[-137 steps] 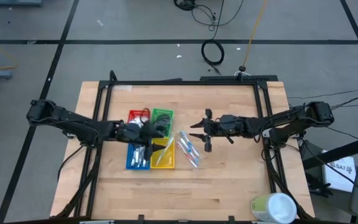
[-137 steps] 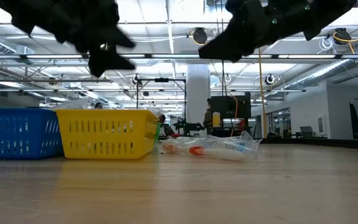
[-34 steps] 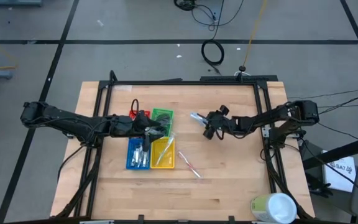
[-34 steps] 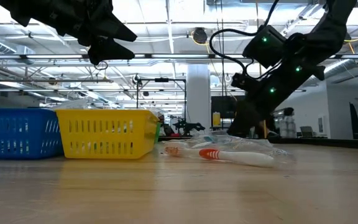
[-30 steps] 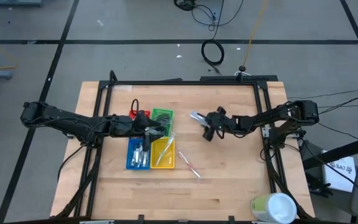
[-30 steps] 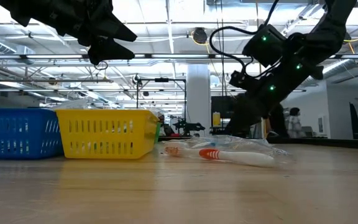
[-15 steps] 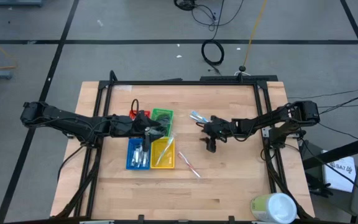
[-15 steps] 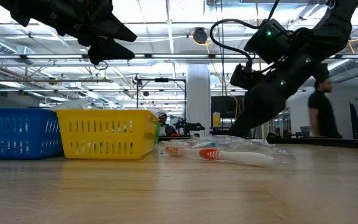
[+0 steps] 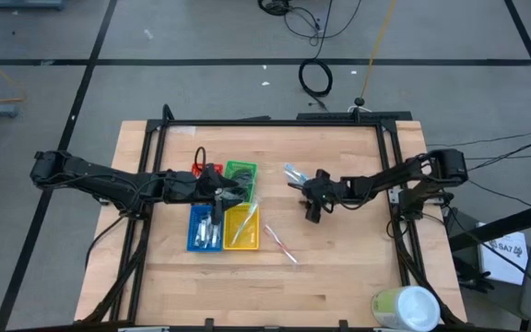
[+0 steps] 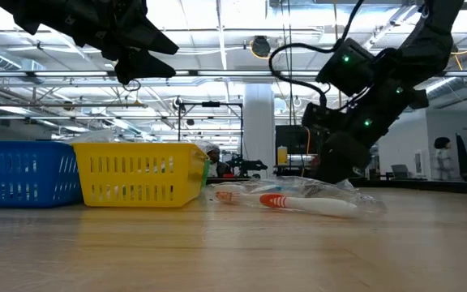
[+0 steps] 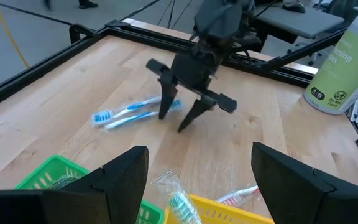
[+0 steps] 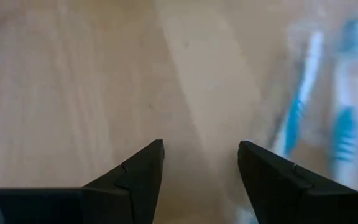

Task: Pick & Place Travel size toiletries
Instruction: Put the blue toothbrush into the yellow bin

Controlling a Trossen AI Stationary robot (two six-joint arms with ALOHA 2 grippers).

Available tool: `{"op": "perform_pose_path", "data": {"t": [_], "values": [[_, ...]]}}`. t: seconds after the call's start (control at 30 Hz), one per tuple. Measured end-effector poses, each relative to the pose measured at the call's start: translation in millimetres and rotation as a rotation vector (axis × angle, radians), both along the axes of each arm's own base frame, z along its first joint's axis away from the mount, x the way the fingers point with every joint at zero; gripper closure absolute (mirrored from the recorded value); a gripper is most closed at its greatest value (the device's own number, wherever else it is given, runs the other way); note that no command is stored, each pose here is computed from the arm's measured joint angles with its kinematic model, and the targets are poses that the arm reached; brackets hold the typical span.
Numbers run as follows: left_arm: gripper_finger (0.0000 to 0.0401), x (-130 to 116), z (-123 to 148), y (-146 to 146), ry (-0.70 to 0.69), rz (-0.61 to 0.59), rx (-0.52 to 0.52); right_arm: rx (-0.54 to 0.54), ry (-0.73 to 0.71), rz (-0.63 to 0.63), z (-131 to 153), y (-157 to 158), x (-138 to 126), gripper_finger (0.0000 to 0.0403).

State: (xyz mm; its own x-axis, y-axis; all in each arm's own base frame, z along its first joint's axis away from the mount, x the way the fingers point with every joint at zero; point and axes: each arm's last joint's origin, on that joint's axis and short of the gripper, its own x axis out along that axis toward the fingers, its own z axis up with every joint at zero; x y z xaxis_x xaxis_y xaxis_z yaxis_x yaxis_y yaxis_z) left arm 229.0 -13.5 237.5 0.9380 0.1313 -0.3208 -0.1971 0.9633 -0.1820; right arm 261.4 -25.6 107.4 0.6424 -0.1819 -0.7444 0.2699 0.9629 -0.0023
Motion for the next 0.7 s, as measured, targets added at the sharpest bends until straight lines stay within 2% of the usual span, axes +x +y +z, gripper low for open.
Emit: {"op": "perform_pose_path", "data": {"t": [0.07,0.17,0.3,0.33,0.43,0.5,0.6,0.7], "values": [[0.0121,0.0,0.0,0.0,0.0,0.0,0.0,0.079,0.009,0.028,-3.4,1.9,0.4,0.0207],[0.0121,0.0,0.0,-0.1,0.0,-0.001,0.0,0.227,-0.005,0.136,-3.5,10.3,1.6,0.0207],[0.0121,0.0,0.0,0.0,0.0,-0.001,0.001,0.423,-0.089,0.312,6.5,22.4,3.6,0.0207],[0.0121,0.0,0.0,-0.1,0.0,-0.001,0.001,0.437,-0.118,0.347,10.2,24.5,4.8,0.0207],[0.0121,0.0,0.0,0.0,0.001,-0.001,0.002,0.395,-0.22,0.418,26.4,28.2,7.6,0.0207],[0.0121,-0.1,-0.4,-0.1,0.004,-0.001,0.002,0.34,-0.245,0.403,32.3,28.3,7.3,0.0207],[0.0121,-0.3,-0.9,0.0,0.01,0.0,0.0,0.217,-0.251,0.264,38.3,26.7,5.6,0.0207],[0.0121,-0.4,-1.2,-0.1,0.013,0.0,0.0,0.107,-0.172,0.145,33.0,29.9,0.9,0.0207]]}}
